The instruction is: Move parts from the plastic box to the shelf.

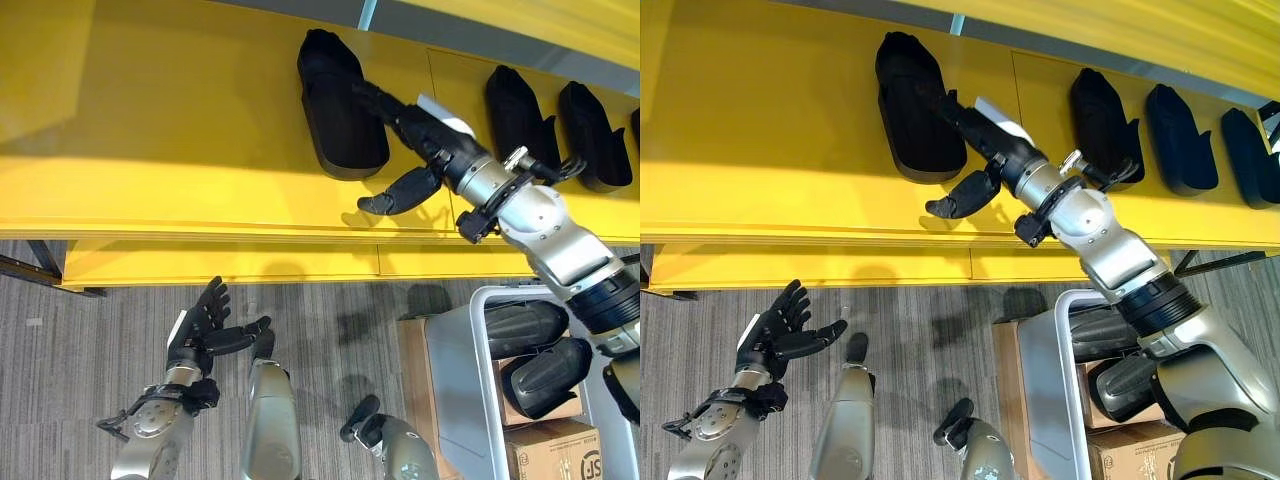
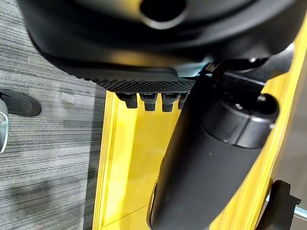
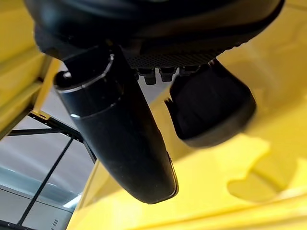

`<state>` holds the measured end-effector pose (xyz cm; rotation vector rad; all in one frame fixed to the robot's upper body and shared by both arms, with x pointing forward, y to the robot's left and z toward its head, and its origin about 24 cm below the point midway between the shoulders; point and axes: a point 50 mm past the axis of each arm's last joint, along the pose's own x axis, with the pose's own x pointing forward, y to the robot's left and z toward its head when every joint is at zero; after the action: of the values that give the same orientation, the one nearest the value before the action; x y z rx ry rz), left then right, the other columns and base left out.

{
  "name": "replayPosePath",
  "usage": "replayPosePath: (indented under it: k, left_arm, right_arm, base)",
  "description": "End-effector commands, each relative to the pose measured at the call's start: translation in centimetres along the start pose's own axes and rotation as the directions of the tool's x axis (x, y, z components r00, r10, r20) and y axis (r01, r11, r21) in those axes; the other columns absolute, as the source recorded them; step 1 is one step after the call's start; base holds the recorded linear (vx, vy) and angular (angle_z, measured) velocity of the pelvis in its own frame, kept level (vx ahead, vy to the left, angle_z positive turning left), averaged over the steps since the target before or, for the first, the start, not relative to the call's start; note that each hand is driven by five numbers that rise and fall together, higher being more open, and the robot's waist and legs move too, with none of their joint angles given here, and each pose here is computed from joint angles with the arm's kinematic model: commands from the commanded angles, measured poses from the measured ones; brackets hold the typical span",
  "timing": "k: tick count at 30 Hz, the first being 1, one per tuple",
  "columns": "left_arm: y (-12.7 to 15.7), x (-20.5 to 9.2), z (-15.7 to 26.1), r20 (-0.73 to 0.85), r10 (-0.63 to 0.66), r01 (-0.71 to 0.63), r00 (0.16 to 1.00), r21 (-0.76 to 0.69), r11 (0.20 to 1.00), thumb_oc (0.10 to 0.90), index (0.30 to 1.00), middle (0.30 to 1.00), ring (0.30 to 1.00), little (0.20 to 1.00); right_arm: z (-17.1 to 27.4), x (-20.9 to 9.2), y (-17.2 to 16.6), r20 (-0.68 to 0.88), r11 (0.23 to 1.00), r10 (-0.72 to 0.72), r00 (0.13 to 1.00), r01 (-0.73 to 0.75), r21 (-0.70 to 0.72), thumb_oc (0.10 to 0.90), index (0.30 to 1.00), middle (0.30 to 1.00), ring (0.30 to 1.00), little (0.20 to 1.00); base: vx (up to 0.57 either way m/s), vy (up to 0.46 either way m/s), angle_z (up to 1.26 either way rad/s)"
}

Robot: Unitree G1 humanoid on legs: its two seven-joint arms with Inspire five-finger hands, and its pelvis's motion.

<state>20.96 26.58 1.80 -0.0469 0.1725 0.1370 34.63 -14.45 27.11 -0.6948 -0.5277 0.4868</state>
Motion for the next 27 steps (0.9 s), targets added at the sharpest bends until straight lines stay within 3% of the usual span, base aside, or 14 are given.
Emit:
replayPosePath:
  k: [1,17,27]
  left_arm:
    - [-0.5,-0.4,2.4,0.148,-0.027,0.033,0.989,-0.034,0.999,0.9,1.0,1.0,1.0,1.0]
    - [-0.7,-0.1,2.5,0.148,-0.054,0.06,0.987,-0.039,0.997,0.9,1.0,1.0,1.0,1.0]
    - [-1.1,0.1,2.7,0.153,-0.086,0.092,0.984,-0.032,0.995,0.9,1.0,1.0,1.0,1.0]
  right_arm:
    - [5.9,0.6,-5.0,0.263,0.977,-0.204,0.943,0.212,-0.002,0.9,1.0,1.0,1.0,1.0]
    - [3.2,3.2,-8.4,0.08,0.911,-0.413,0.907,0.413,0.023,0.9,1.0,1.0,1.0,1.0]
    - [2.1,3.9,-9.1,-0.001,0.891,-0.455,0.891,0.455,-0.007,0.9,1.0,1.0,1.0,1.0]
  base:
    - [0.0,0.0,0.0]
    - [0.0,0.0,0.0]
    - [0.0,-0.003,0.04]
